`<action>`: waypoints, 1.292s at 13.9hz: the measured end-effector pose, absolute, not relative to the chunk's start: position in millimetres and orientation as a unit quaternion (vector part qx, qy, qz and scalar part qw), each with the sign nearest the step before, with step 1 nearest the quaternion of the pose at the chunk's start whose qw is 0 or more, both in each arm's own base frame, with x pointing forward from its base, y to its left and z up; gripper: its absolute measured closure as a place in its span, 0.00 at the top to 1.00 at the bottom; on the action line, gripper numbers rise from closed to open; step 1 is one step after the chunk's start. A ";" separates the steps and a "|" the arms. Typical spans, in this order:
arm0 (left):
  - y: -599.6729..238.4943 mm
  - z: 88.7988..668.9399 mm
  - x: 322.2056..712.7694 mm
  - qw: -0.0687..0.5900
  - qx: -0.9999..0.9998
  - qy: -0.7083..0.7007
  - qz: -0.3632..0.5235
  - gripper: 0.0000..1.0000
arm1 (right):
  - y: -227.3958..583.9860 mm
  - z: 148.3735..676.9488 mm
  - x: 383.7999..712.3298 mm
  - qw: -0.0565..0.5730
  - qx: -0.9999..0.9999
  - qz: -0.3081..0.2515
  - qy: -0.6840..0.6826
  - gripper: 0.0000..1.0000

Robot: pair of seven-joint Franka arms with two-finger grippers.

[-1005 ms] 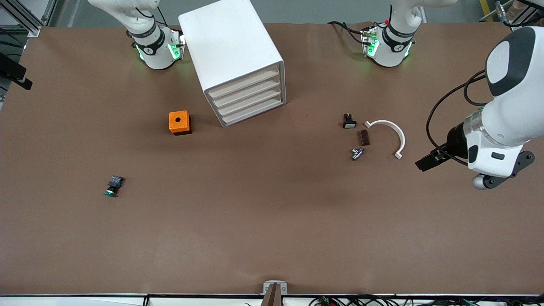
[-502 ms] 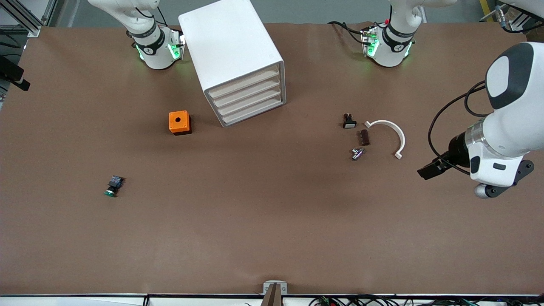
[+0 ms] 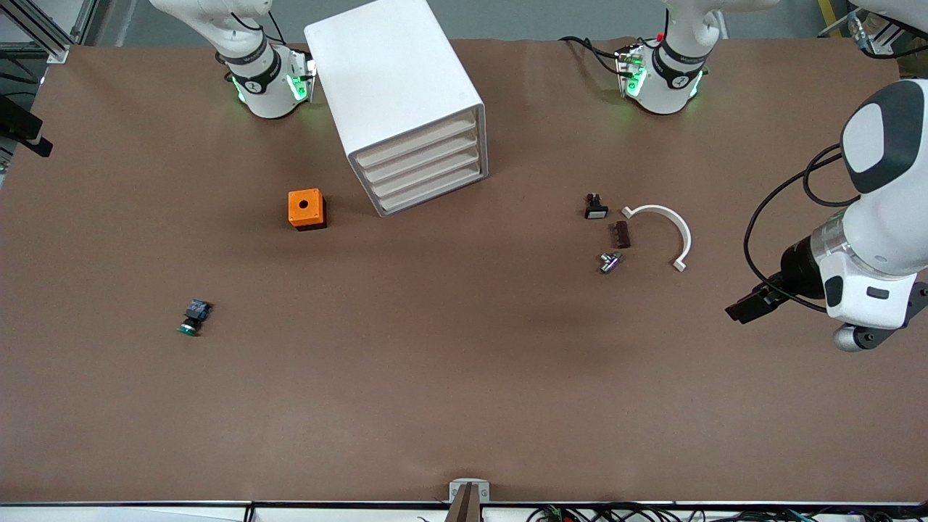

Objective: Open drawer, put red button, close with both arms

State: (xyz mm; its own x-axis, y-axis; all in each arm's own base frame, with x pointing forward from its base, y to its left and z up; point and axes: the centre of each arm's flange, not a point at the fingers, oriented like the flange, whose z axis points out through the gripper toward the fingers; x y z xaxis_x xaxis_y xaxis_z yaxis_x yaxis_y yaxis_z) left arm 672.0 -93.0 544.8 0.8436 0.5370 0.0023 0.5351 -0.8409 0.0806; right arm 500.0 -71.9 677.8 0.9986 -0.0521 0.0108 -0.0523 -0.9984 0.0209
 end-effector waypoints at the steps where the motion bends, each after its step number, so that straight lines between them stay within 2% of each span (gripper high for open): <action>1: -92.0 549.2 672.4 0.050 0.958 0.282 0.014 1.00 | -71.9 677.4 500.0 0.011 1.000 0.005 -0.026 1.00; 3: -80.9 560.0 673.8 0.087 0.951 0.297 0.016 1.00 | -71.9 676.5 500.0 0.010 1.000 0.004 -0.026 1.00; 8: -45.2 570.9 673.7 0.094 0.946 0.308 0.026 1.00 | -71.7 675.8 499.9 0.010 1.000 0.002 -0.026 1.00; 13: -1.9 582.3 665.4 0.085 0.980 0.178 0.035 1.00 | -71.7 674.8 499.6 0.010 1.000 0.000 -0.026 1.00; 18: 1.4 602.2 625.2 0.045 0.996 0.076 0.025 1.00 | -71.7 674.1 498.9 0.010 1.000 -0.003 -0.026 1.00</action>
State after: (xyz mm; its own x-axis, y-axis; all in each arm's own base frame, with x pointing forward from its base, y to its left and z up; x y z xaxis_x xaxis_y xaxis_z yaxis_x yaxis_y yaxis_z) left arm 625.2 1.4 602.2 0.9872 0.1534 0.0430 0.1489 -0.9844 0.0939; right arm 498.9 -71.7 674.1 0.9986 -0.0520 -0.0049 -0.0519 -0.9985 0.0197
